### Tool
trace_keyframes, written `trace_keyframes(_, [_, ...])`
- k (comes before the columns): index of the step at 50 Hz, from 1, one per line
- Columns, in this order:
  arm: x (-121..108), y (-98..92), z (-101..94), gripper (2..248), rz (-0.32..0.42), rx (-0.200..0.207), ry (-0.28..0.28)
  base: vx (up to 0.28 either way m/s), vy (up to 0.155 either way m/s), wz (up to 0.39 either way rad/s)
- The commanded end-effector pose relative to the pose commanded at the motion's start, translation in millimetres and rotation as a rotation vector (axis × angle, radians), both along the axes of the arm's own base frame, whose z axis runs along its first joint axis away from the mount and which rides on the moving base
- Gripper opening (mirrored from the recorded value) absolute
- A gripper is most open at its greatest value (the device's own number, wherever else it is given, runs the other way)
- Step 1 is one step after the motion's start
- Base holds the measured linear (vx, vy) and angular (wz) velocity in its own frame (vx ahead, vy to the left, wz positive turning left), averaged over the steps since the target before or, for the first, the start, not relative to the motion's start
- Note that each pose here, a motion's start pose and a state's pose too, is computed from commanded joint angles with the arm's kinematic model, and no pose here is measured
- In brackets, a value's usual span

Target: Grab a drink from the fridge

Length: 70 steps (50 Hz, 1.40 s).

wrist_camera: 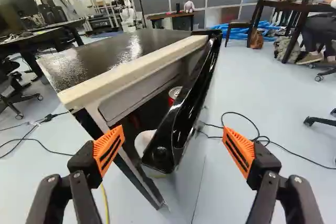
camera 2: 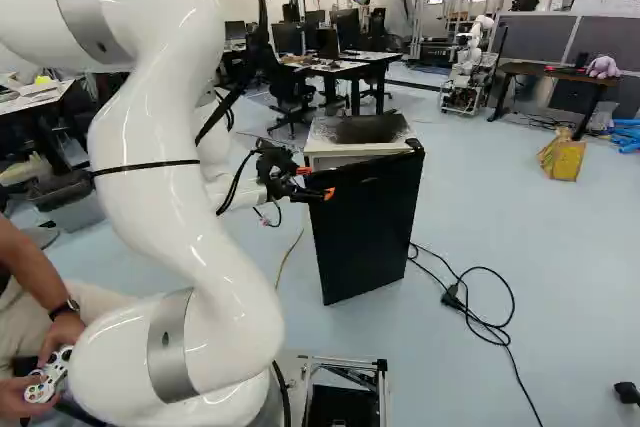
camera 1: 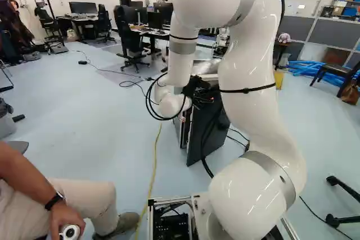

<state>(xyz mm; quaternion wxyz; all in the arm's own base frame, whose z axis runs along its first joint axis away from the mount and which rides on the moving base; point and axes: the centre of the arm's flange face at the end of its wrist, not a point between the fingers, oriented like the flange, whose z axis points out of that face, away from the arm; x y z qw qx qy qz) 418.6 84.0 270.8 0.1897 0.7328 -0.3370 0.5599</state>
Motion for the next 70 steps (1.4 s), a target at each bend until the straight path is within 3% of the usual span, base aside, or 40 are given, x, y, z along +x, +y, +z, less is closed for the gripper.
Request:
trace_keyframes(31, [-29.8, -12.5, 3.6, 247, -0.037, -0.024, 0.014, 0.000, 0.000, 0.000])
trace_keyframes(70, [-81.1, -39.5, 7.0, 247, -0.144, -0.052, 0.050, 0.000, 0.000, 0.000])
